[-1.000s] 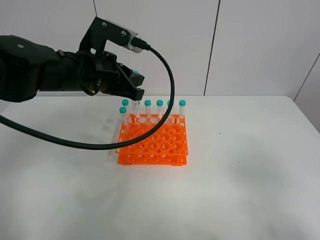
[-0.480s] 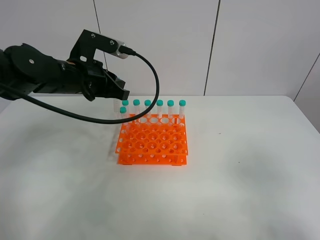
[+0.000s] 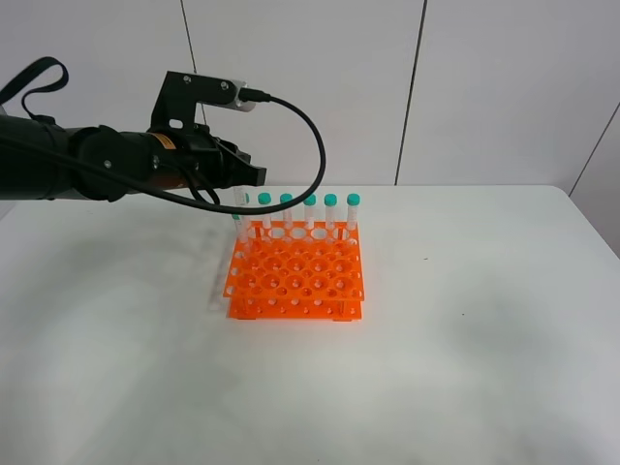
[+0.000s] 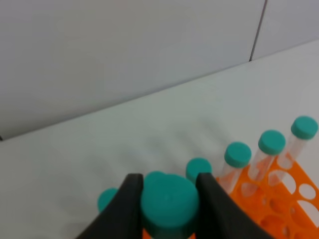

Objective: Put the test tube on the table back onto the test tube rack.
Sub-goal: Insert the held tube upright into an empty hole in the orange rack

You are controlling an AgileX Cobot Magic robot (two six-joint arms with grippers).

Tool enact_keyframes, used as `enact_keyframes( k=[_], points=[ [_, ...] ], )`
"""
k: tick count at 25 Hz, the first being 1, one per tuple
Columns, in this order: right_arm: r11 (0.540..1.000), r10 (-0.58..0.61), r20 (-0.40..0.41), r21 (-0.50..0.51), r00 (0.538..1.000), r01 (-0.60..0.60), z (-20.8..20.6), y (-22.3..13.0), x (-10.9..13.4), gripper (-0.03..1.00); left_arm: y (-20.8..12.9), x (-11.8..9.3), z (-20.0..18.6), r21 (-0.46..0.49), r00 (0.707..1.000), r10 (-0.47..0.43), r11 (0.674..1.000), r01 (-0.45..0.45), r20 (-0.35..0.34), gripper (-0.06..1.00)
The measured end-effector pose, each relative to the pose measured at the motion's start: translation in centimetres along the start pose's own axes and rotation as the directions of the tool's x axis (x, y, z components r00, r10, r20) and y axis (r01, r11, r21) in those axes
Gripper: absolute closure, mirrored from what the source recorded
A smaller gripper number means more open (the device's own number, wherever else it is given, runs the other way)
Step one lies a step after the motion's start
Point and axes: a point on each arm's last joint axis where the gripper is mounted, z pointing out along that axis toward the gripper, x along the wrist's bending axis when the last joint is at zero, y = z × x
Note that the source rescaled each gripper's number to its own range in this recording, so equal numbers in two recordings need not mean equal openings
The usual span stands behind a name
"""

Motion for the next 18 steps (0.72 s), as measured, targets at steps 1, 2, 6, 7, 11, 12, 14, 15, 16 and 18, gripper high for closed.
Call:
enact_keyframes(
  k=[1, 2, 6, 7, 11, 12, 14, 15, 16, 18],
  points=[
    [1.000, 0.000, 0.000, 0.000, 1.000, 0.000, 0.0, 0.0, 0.0, 0.16, -0.3, -0.2, 0.3, 0.010, 1.000, 0.002, 1.000, -0.002, 0.004, 0.94],
    [1.000, 0.000, 0.000, 0.000, 1.000, 0.000, 0.0, 0.0, 0.0, 0.16, -0.6, -0.4, 0.7, 0.019, 1.000, 0.005, 1.000, -0.005, 0.007, 0.94],
    [1.000, 0.000, 0.000, 0.000, 1.000, 0.000, 0.0, 0.0, 0.0, 0.16, -1.0, -1.7, 2.4, 0.034, 0.999, 0.037, 0.999, -0.038, 0.038, 0.94],
    [1.000, 0.000, 0.000, 0.000, 1.000, 0.000, 0.0, 0.0, 0.0, 0.16, -0.9, -2.0, 2.8, 0.032, 0.998, 0.041, 0.999, -0.043, 0.044, 0.94],
    [1.000, 0.000, 0.000, 0.000, 1.000, 0.000, 0.0, 0.0, 0.0, 0.16, -1.0, -2.6, 3.8, 0.033, 0.997, 0.049, 0.998, -0.051, 0.056, 0.94],
    [1.000, 0.000, 0.000, 0.000, 1.000, 0.000, 0.0, 0.0, 0.0, 0.16, -1.1, -2.7, 3.9, 0.033, 0.997, 0.050, 0.998, -0.052, 0.057, 0.94],
    [1.000, 0.000, 0.000, 0.000, 1.000, 0.000, 0.0, 0.0, 0.0, 0.16, -1.0, -2.7, 3.9, 0.032, 0.997, 0.050, 0.998, -0.052, 0.057, 0.94],
    [1.000, 0.000, 0.000, 0.000, 1.000, 0.000, 0.0, 0.0, 0.0, 0.16, -1.0, -2.6, 4.0, 0.027, 0.997, 0.053, 0.998, -0.055, 0.055, 0.94],
    [1.000, 0.000, 0.000, 0.000, 1.000, 0.000, 0.0, 0.0, 0.0, 0.16, -0.8, -2.6, 4.0, 0.018, 0.997, 0.054, 0.998, -0.055, 0.052, 0.94],
    [1.000, 0.000, 0.000, 0.000, 1.000, 0.000, 0.0, 0.0, 0.0, 0.16, -0.7, -2.5, 4.0, 0.001, 0.997, 0.055, 0.998, -0.055, 0.048, 0.94]
  ],
)
